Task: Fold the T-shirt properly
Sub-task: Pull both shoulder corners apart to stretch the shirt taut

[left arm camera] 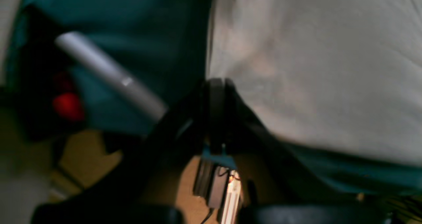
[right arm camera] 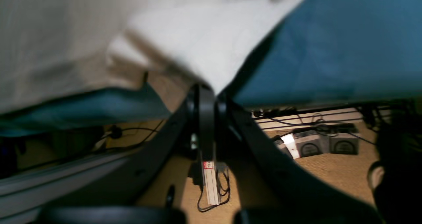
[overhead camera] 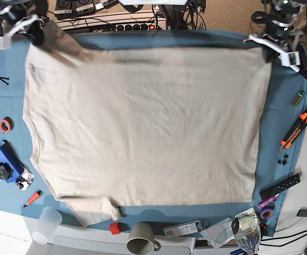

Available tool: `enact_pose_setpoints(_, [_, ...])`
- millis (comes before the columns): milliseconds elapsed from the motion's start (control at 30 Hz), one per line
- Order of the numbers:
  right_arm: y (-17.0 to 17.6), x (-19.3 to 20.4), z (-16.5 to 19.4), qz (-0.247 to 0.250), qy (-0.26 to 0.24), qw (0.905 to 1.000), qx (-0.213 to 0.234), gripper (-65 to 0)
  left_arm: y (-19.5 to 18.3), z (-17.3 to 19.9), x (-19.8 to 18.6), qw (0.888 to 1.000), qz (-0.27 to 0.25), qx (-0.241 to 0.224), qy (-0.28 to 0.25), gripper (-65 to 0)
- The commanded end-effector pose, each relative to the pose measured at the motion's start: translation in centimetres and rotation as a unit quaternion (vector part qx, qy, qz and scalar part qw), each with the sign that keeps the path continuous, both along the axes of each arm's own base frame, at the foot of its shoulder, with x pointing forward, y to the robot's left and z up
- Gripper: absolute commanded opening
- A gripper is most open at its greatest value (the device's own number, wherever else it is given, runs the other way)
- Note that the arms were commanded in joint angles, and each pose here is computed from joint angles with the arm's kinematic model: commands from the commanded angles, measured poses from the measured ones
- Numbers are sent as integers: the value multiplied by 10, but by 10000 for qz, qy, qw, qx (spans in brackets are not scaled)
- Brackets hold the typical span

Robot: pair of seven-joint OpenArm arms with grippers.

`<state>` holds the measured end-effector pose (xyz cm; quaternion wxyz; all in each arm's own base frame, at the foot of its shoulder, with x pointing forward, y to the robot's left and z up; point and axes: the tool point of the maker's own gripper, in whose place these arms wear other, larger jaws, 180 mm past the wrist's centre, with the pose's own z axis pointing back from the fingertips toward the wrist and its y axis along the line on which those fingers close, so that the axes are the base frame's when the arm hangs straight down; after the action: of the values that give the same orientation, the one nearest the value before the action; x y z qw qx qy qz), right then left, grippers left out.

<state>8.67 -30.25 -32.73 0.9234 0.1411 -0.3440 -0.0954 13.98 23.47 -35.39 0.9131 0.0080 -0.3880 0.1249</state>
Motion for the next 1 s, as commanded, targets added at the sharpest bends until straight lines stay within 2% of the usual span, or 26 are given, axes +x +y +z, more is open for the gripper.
enact_pose_setpoints(0, [-5,0,10,39,-80,9999,-63,-650,6,9,-1,9999,-14,56,-90,-650])
enact_pose_setpoints(133, [0,-14,10,147,187,9996,124,-650,6,8,-12,9994,-102,-328,98,-650])
enact_pose_setpoints(433, [2,-43,5,148,620,9978,186,-650,29,7,-37,9979,224,-338,512,-650])
enact_pose_setpoints(633, [-4,-38,13,53,435,9989,165,-650,28,5,-47,9969,244,-405,625,-650])
enact_pose_setpoints(967, [-6,-7,18,55,-37,9999,94,-650,28,12,-34,9981,268,-469,279,-650])
